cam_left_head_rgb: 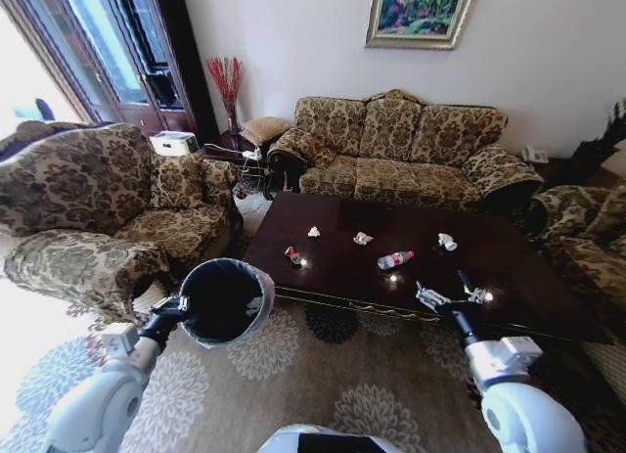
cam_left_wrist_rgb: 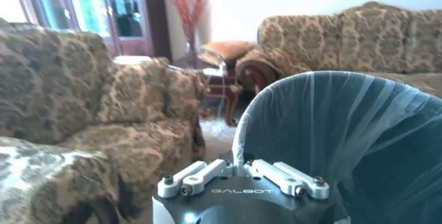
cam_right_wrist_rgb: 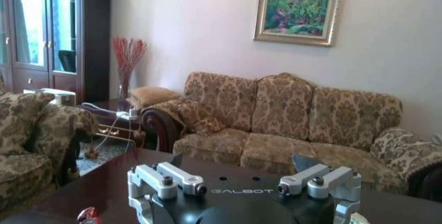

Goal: Move to the front of the table and place the trash on the table into the trash bin.

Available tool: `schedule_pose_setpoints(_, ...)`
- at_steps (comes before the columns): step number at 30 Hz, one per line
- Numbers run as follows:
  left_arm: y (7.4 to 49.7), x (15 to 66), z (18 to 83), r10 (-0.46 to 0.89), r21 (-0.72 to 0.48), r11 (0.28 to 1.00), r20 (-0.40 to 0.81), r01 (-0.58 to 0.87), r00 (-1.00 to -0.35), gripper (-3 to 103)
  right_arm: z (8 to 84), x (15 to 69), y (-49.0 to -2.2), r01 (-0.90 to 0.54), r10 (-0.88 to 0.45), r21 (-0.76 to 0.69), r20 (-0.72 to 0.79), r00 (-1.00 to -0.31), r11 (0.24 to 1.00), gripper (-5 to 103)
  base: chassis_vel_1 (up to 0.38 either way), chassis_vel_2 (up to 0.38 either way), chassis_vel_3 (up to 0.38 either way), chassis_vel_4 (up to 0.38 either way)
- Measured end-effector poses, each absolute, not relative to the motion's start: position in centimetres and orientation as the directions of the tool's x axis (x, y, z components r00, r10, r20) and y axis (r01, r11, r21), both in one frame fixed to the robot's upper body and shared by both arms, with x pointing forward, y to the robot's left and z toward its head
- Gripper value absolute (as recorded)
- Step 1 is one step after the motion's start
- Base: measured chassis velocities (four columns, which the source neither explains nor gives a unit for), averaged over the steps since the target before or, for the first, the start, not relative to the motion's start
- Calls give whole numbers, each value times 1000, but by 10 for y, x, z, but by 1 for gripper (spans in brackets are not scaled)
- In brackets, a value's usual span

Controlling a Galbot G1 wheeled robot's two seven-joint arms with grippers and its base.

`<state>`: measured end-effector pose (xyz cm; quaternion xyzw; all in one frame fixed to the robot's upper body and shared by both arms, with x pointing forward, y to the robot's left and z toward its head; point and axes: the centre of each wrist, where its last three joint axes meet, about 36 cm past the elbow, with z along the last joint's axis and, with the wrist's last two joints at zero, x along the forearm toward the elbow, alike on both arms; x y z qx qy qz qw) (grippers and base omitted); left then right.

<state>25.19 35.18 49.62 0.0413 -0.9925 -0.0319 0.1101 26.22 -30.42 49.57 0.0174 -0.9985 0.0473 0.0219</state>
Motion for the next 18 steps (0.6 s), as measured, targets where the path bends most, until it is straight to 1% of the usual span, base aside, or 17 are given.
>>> schedule_pose_setpoints(9, 341, 251, 499, -80, 73, 995, 191, -67, -978, 2, 490, 260, -306, -65, -60, -77, 66, -996, 995, 100, 0, 0, 0, 0)
schedule_pose_setpoints(14, 340, 250, 498, -85, 81, 994, 187, -71, -979, 2, 488, 257, -306, -64, -58, -77, 72, -996, 995, 100, -55, 96, 79, -61)
schedule_pose_setpoints(18, 339, 249, 498, -91, 87, 993, 185, -76, -979, 2, 487, 256, -306, -68, -62, -76, 73, -995, 995, 100, -136, 153, 148, -127)
